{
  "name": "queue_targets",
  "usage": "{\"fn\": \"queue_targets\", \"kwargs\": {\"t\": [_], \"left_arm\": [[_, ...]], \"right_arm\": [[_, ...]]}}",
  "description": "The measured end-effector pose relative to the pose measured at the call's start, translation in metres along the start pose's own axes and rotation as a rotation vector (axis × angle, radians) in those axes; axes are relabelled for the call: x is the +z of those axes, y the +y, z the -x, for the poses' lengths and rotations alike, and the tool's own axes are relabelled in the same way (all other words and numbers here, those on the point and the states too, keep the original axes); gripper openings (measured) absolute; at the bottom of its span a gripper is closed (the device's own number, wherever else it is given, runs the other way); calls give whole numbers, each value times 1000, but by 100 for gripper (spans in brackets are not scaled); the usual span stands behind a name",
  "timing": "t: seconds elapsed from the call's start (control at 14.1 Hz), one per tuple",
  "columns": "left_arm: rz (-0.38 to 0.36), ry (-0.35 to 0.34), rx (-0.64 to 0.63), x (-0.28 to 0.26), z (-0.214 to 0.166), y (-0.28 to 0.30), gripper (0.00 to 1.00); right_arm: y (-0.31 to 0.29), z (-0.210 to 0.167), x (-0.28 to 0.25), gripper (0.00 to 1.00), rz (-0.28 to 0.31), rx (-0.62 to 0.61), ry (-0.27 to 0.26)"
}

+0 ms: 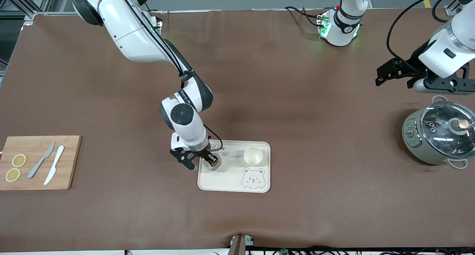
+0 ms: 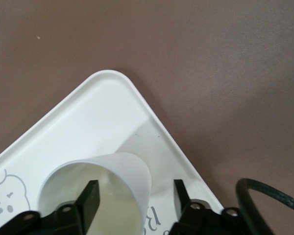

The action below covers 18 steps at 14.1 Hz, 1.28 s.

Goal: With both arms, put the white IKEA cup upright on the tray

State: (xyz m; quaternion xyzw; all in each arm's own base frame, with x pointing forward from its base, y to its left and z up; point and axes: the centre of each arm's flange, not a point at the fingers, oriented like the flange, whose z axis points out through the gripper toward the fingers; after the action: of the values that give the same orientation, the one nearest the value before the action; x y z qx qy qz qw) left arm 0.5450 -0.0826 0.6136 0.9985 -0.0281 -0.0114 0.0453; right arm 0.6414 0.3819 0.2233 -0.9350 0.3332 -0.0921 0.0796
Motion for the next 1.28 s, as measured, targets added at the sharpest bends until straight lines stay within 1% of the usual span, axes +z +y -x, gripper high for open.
{"fn": "queue_targets", "kwargs": {"t": [0.14,0.21,0.35,0.5,0.71,0.78,0.92,0.99,1.13,1.28], "left_arm": [[1,-1,29,4,-3,-2,100],[-1,-4,47,6,-5,-4,100],[-19,-9,73,10,-8,-10,100],[-49,-13,80,14,-10,-14,100],[-72,-13,78,14,-11,-19,100],[-79,-12,75,14,-11,-21,100],[-80,-12,66,14,-12,-27,100],[-80,-12,64,14,-12,-28,100],[-92,-10,65,14,-12,-31,100],[-126,-4,79,13,-13,-35,100]], "right_arm": [[-2,0,-2,95,-5,-5,6],[-4,-2,-5,100,-10,-4,9],[-7,-6,-13,100,-1,-2,12],[-11,-10,-37,100,41,-3,5],[-15,-18,-115,100,118,-34,-12],[-14,-20,-147,100,136,-44,-29],[-1,-32,-214,100,163,-104,-103],[15,-48,-247,100,182,-149,-143],[63,-100,-311,100,209,-258,-206],[127,-159,-367,100,216,-355,-251]]}}
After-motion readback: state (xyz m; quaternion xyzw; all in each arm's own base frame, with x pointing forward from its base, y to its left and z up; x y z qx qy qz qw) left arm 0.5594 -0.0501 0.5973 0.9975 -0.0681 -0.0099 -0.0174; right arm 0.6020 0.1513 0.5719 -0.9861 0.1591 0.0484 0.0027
